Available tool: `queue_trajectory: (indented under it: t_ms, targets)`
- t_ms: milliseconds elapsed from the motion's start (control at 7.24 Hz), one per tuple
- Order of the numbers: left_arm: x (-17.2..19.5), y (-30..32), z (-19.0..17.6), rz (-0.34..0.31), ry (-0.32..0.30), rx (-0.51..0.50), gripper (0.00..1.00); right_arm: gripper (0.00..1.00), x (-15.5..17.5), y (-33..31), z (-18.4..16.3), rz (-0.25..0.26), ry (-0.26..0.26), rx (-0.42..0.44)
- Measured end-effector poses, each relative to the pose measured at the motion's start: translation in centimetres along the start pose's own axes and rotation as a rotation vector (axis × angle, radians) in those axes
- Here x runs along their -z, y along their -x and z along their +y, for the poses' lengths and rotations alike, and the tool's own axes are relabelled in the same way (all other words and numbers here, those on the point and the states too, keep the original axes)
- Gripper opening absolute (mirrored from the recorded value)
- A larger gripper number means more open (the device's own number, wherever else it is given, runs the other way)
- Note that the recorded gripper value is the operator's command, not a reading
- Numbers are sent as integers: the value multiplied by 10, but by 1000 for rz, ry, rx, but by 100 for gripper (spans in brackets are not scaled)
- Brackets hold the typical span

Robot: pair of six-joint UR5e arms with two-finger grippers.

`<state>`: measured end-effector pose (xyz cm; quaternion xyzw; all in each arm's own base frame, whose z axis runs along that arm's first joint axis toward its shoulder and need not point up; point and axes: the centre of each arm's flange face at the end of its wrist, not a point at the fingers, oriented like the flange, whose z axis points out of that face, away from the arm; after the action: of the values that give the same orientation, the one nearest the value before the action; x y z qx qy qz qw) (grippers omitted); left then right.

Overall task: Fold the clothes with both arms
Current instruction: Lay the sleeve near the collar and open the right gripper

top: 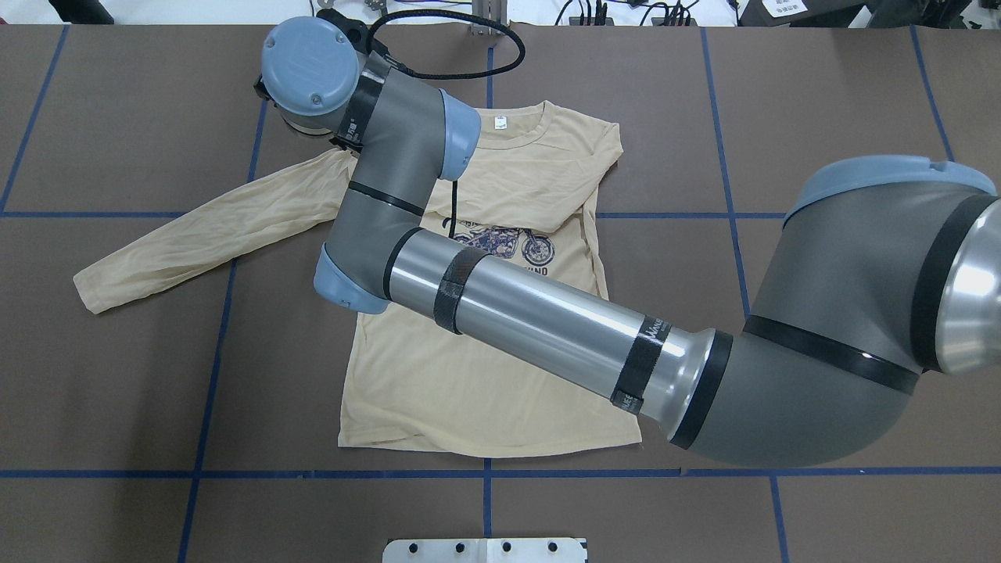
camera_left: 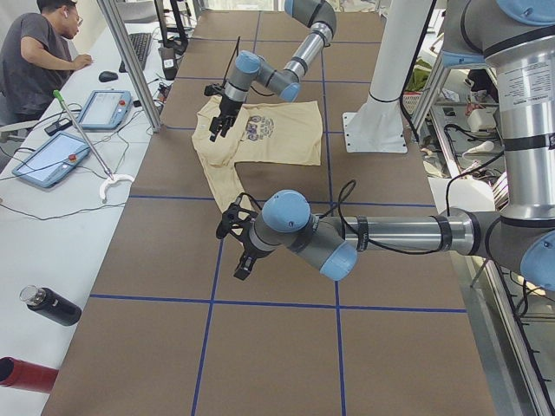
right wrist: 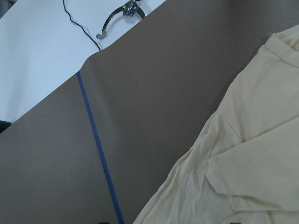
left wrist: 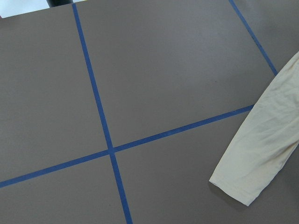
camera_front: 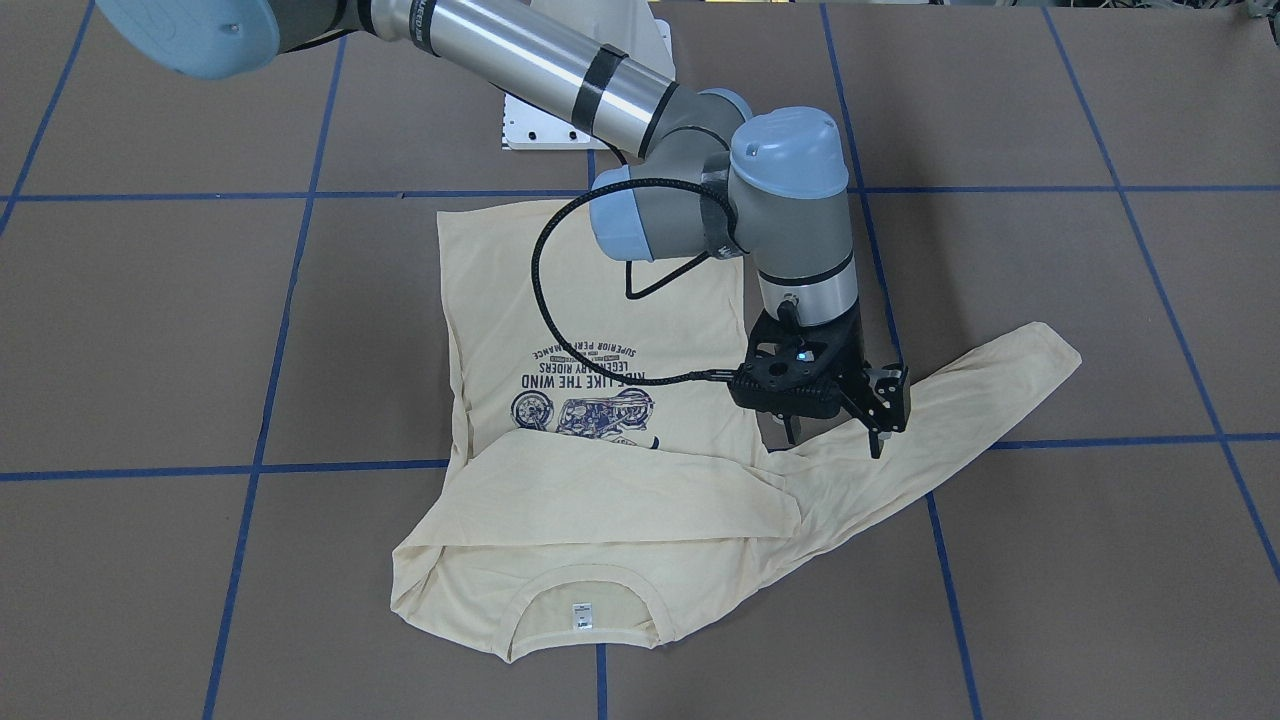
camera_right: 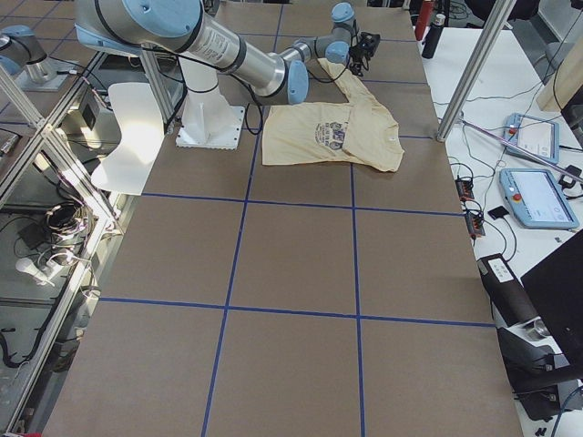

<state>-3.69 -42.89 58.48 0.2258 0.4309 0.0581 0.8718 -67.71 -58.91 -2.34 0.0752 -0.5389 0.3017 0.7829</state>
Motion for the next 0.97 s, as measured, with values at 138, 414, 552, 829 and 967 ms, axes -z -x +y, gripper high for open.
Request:
queue_trajectory:
  t_ms: [138,414,552,829,967]
  targets:
    - [-18,-7,-9,17,20,34,100,99,12,-4,-12,26,12,-30]
    - [-84,-28,-17,66,92,112,99,99,39,-88,-51,68,71,-45]
    - [-122,-39,-16,88,144,150,98,99,55,-136,-75,76,100,-33]
    - [-192,-54,-19,115,231,162,82,99,74,-201,-113,95,124,-16]
    - [-213,-56,-22,118,254,162,73,99,86,-230,-124,94,126,-5]
